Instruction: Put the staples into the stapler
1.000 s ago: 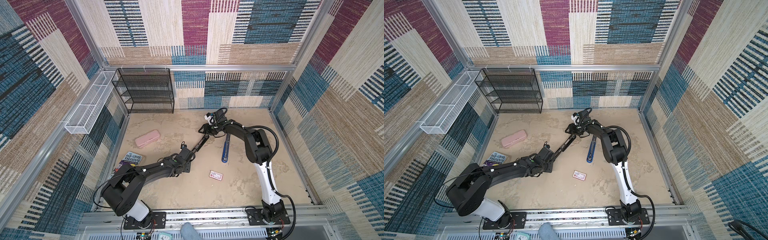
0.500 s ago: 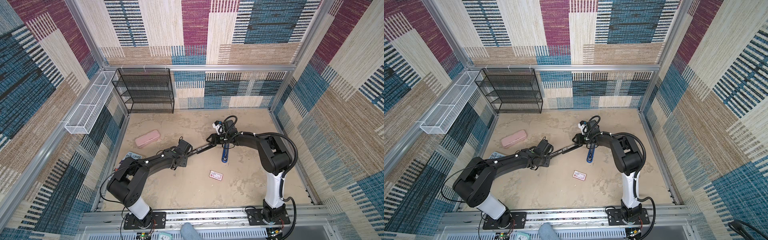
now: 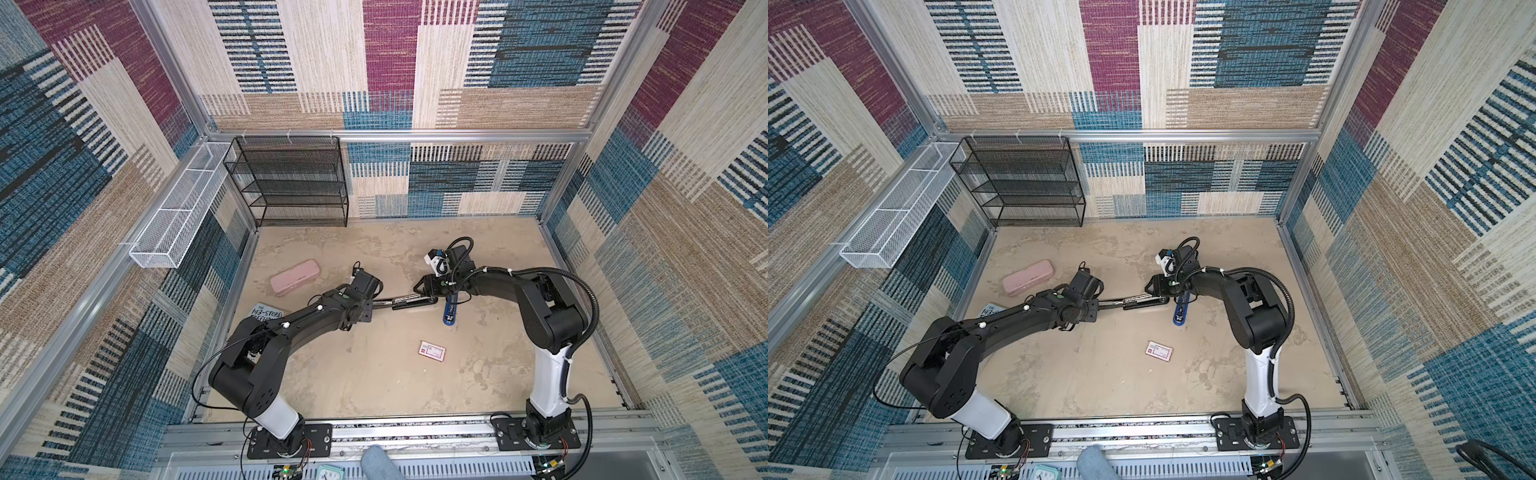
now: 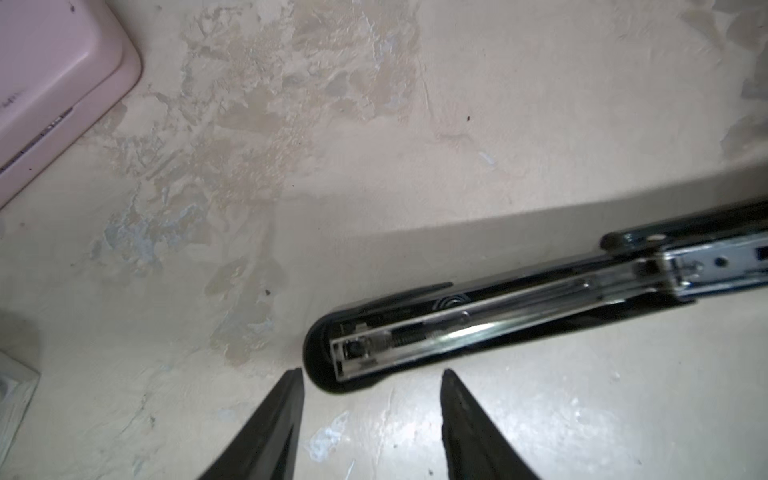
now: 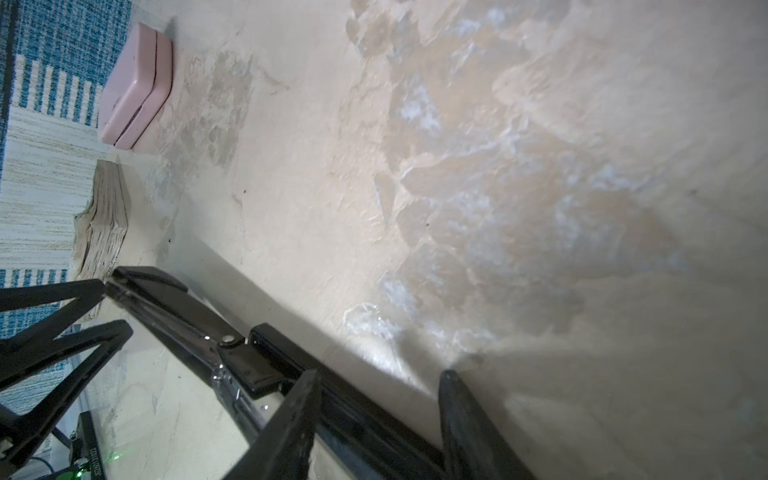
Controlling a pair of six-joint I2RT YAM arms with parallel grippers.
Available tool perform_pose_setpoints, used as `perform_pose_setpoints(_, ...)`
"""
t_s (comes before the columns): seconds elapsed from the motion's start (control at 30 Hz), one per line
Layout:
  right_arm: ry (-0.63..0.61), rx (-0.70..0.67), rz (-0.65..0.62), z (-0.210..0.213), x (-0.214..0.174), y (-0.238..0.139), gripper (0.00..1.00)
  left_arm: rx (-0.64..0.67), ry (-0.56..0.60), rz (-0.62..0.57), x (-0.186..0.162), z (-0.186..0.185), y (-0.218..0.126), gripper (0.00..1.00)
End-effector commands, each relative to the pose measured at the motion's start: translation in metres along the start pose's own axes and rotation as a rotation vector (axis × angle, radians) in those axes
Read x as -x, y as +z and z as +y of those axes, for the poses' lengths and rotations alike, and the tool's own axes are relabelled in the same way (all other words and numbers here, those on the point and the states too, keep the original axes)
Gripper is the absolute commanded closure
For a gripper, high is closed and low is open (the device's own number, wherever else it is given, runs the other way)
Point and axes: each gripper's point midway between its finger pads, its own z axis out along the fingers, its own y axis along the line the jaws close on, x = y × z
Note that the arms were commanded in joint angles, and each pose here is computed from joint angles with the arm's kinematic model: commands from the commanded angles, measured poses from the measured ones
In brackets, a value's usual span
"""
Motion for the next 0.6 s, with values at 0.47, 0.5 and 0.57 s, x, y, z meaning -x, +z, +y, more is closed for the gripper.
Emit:
perform_pose_setpoints(0.47,0.028,0.017,0.176,0.025,-0.083,-0.002,0.62,-0.132,-0.138,0.099,-0.017,-0.014,-0.022,0.44)
perform_pose_setpoints(0.5,0.024,0.030,0.184,0.029,-0.086,0.000,0.65,-0.171,-0.157,0.109,-0.019,-0.020,-0.024,0.44)
perform_pose_setpoints(0.57,0.016,0.057,0.195,0.037,-0.090,0.003,0.68,-0.241,-0.182,0.137,-0.024,-0.033,-0.028,0.43)
